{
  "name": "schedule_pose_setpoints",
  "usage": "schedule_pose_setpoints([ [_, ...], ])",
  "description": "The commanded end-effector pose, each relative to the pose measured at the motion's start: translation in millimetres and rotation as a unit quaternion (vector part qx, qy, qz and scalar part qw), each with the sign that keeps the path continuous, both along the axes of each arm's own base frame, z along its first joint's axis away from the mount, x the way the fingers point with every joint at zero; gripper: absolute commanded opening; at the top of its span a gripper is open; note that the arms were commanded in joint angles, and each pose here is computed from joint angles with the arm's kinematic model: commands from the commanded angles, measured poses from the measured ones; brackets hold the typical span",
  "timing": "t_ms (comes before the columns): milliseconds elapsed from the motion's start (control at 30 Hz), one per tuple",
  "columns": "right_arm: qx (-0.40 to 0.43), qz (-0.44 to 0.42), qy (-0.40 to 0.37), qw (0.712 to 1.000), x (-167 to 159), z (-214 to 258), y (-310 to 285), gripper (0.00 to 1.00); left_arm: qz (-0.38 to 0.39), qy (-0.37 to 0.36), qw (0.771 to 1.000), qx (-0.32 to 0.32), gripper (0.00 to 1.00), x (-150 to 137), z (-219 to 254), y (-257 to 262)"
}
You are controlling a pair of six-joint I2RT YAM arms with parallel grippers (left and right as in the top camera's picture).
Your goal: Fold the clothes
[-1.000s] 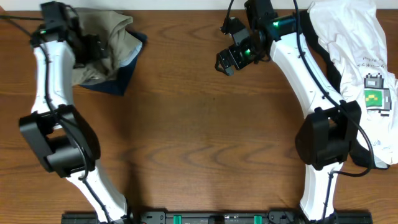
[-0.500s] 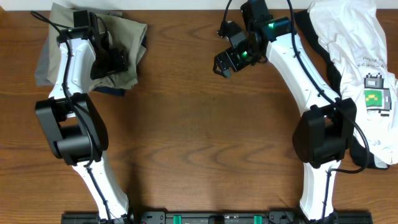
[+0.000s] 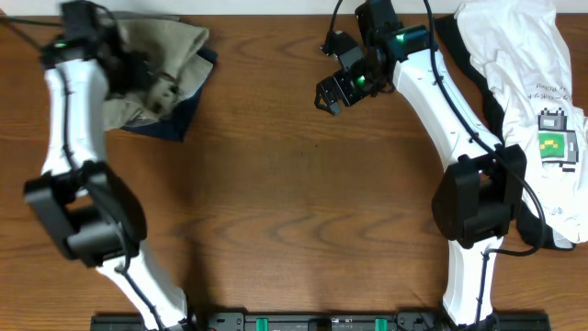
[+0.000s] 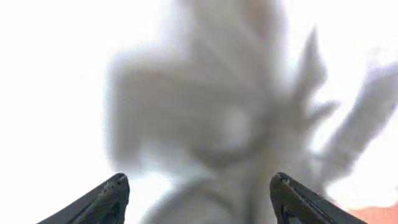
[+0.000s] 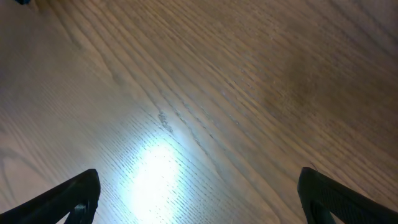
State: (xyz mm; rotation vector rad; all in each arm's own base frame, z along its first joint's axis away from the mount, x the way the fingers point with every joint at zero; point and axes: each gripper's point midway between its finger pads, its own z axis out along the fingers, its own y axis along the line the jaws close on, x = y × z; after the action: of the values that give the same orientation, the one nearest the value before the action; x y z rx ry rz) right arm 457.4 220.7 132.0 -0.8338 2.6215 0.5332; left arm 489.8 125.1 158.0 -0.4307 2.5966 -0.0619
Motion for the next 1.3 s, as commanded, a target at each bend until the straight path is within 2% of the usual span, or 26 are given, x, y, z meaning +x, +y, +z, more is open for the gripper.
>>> schedule_pose_setpoints([
  [0, 0.000, 0.012, 0.009, 1.000, -4, -9, 5, 0.99, 0.034, -0.013, 0.999, 0.035, 0.73, -3, 13, 35],
  [200, 0.000, 0.012, 0.008, 1.000, -3, -9, 6, 0.99, 0.058, -0.045, 0.996, 0.047, 0.74, 16, -2, 68],
  [333, 0.000, 0.012, 0.008, 1.000, -3, -9, 6, 0.99, 0.034, -0.053, 0.996, 0.066, 0.74, 33, -23, 74],
  [533, 0.000, 0.012, 0.008, 1.000, -3, -9, 6, 0.99, -0.010, -0.022, 0.996, 0.087, 0.74, 44, -80, 83],
  [667, 0.000, 0.012, 0.006, 1.000, -3, -9, 6, 0.99, 0.020, 0.006, 0.993, 0.113, 0.75, 40, -121, 111],
  [700, 0.001, 0.012, 0.005, 1.000, -2, -9, 6, 0.99, 0.025, 0.008, 0.993, 0.114, 0.75, 40, -128, 117],
  [733, 0.001, 0.012, 0.004, 1.000, -2, -9, 6, 0.99, 0.029, 0.008, 0.993, 0.114, 0.83, 40, -134, 121],
  [833, 0.002, 0.012, 0.000, 1.000, 0, -8, 7, 0.99, 0.038, 0.006, 0.993, 0.114, 0.89, 39, -146, 133],
  [1000, 0.006, 0.012, -0.011, 1.000, 5, -6, 8, 0.99, 0.051, -0.011, 0.991, 0.122, 0.99, 40, -135, 148],
  [1133, 0.007, 0.012, -0.013, 1.000, 6, -6, 9, 0.99, 0.055, -0.036, 0.990, 0.127, 0.98, 41, -94, 147],
  [1267, 0.008, 0.012, -0.015, 1.000, 7, -5, 9, 0.99, 0.038, -0.075, 0.991, 0.107, 0.98, 42, -35, 120],
])
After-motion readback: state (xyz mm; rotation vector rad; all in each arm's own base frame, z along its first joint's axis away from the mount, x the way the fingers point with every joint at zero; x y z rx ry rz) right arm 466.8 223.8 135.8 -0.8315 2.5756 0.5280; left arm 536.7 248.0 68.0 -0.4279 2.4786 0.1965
